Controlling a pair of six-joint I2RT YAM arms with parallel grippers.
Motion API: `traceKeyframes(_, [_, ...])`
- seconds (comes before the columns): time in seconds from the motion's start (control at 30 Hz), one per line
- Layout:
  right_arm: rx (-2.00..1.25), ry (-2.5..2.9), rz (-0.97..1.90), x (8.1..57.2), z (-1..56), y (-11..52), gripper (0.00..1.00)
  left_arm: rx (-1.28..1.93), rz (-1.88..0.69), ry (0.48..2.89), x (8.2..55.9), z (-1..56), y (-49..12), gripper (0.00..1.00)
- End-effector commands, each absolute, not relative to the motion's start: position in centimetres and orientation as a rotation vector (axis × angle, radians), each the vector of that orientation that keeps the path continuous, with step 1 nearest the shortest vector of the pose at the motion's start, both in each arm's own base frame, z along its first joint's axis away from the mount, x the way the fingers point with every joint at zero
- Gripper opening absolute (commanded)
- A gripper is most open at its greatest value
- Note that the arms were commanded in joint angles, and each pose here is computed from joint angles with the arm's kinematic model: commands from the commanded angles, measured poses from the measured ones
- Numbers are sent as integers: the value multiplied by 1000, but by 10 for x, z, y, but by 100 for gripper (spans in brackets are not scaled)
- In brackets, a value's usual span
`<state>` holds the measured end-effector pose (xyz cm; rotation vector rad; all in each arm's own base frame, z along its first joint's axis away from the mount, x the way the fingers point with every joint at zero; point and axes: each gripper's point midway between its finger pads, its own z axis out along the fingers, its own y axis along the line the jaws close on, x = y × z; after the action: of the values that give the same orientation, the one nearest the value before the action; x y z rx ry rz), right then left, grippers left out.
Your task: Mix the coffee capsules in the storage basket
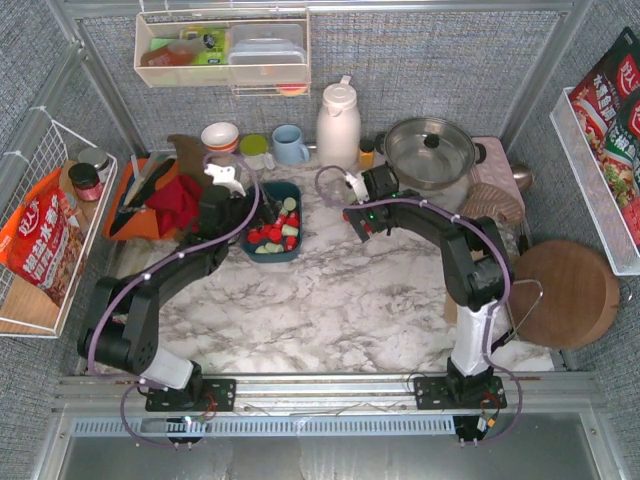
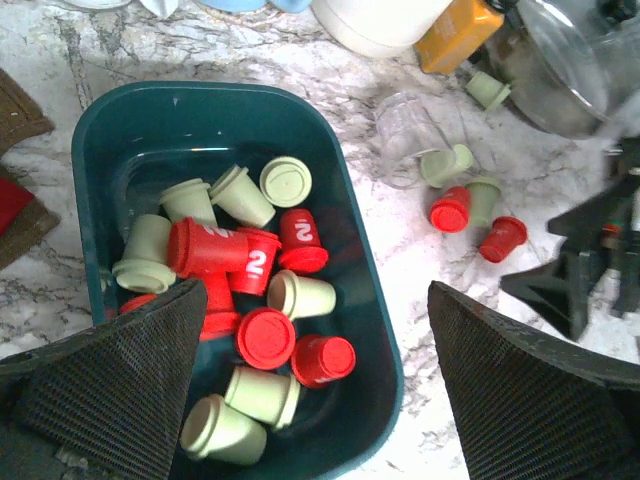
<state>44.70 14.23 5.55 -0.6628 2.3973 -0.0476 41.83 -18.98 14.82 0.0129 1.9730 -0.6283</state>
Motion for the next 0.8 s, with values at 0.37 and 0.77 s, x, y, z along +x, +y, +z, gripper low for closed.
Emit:
traceKeyframes(0.37, [-898, 2455, -50, 454, 27, 145, 74, 8, -629, 1853, 400, 182, -193, 99])
traceKeyframes(0.77, [-864, 2401, -30, 459, 35, 142, 32, 49, -627, 1864, 396, 177, -201, 99])
